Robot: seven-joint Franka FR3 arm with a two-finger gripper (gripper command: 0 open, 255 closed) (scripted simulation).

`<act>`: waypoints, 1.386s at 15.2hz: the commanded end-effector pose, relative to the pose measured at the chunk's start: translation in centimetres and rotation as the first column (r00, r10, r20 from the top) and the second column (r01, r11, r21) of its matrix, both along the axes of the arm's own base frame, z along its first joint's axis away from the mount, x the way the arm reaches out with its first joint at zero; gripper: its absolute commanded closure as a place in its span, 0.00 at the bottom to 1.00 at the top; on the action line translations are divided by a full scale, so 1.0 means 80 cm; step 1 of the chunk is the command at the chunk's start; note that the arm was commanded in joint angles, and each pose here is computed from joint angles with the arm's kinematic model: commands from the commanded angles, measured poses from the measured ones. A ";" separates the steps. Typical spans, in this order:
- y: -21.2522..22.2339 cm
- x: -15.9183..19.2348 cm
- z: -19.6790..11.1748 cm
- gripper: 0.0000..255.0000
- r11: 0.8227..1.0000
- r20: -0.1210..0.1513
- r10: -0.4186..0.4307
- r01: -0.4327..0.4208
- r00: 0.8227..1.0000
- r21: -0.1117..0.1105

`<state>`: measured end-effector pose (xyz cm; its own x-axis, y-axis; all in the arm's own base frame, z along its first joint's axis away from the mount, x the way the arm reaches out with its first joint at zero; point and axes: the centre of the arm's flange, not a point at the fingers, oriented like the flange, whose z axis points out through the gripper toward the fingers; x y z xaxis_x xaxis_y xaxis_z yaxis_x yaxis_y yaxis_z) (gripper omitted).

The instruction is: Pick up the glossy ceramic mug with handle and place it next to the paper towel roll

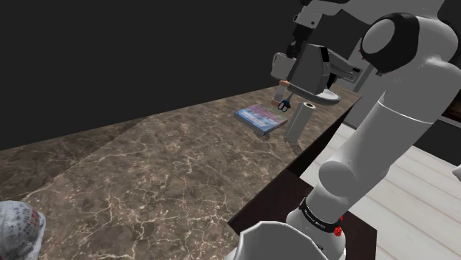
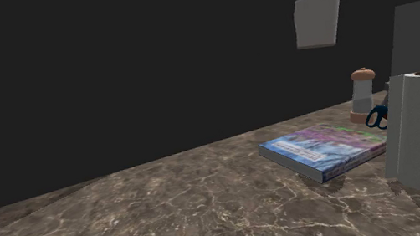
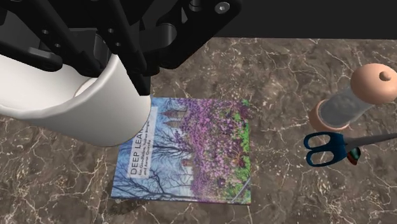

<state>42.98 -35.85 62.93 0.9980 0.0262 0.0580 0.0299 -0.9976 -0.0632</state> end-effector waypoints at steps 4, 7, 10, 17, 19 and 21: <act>-0.059 -0.060 0.003 1.00 1.000 0.000 0.002 -0.002 1.000 0.000; -0.095 -0.093 0.003 1.00 1.000 0.000 0.002 -0.002 1.000 0.000; -0.131 -0.127 0.003 1.00 1.000 0.000 0.002 -0.002 1.000 0.000; -0.210 -0.201 0.003 1.00 1.000 0.000 0.002 -0.002 1.000 0.000; -0.210 -0.201 -0.010 1.00 1.000 0.000 0.002 -0.002 1.000 0.000; -0.210 -0.201 -0.023 1.00 1.000 0.000 0.002 -0.002 1.000 0.000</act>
<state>26.85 -52.74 61.60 0.9980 0.0272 0.0575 0.0309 -0.9975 -0.0635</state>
